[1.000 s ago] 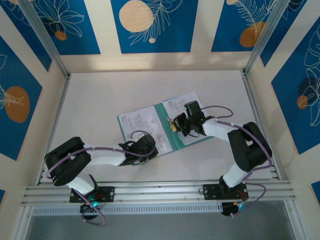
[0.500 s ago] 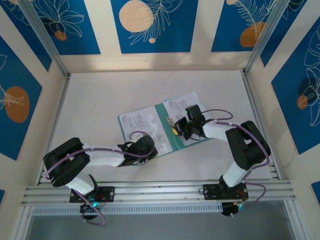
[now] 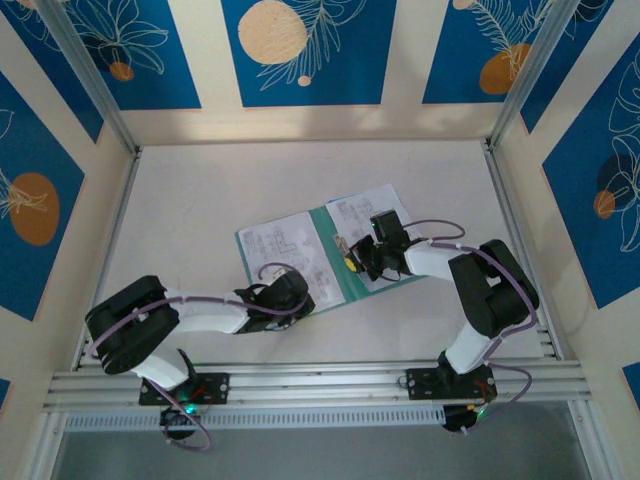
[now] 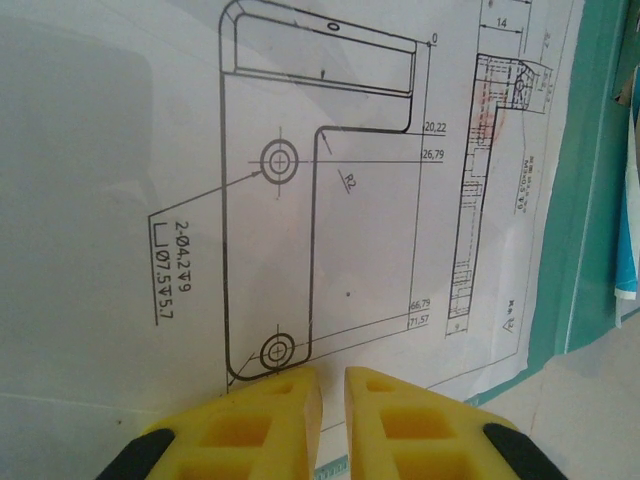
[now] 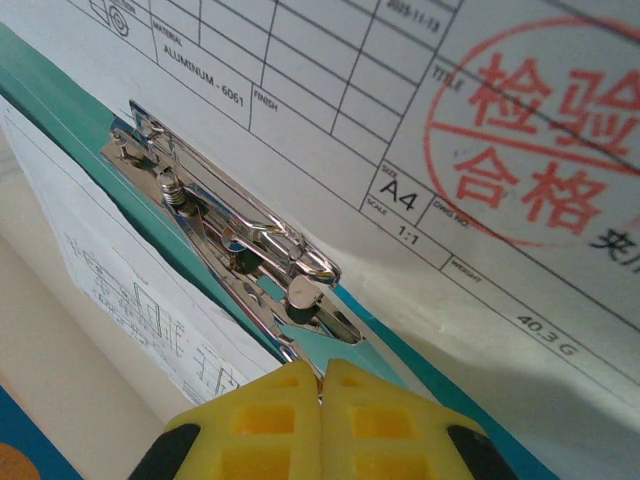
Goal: Put the files into the folder
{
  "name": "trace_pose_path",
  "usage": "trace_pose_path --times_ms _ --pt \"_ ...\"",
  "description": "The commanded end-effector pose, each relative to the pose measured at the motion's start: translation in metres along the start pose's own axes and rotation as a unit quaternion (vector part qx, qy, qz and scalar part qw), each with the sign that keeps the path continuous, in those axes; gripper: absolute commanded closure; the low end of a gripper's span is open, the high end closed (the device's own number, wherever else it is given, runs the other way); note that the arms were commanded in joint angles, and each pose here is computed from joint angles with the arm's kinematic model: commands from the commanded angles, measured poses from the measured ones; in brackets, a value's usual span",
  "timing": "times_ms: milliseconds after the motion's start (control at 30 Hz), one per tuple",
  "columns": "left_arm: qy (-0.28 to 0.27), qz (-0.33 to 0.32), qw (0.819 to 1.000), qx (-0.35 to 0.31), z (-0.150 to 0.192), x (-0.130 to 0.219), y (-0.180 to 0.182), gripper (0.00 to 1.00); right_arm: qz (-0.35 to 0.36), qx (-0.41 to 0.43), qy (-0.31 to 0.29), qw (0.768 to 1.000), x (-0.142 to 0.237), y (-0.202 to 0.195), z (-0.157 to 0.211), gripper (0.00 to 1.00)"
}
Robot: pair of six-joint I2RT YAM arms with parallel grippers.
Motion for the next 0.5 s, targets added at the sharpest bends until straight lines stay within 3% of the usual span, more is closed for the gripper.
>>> trace_pose_path --times_ms 0,467 --pt "0.019 -0.08 0.997 -0.004 0.011 0.0001 0.0378 0.84 0.131 -0.042 -0.055 0.989 -0.0077 -0.0557 -0.015 1.0" --pt "0.015 -0.086 0.996 -0.004 0.0105 0.0036 0.0419 0.84 0.141 -0.044 -0.062 0.987 -0.0071 -0.0563 -0.0208 1.0"
Point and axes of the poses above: each hand's point on the last joint's axis, 136 mm out from that joint toward the fingers, its own x axis back along the fingers, its own y axis along the line the jaws close on, z = x × y, the point moved 7 cm from there along x, back along the fingers, and after that the axes turned 6 degrees about -x, right-handed, at the moved point
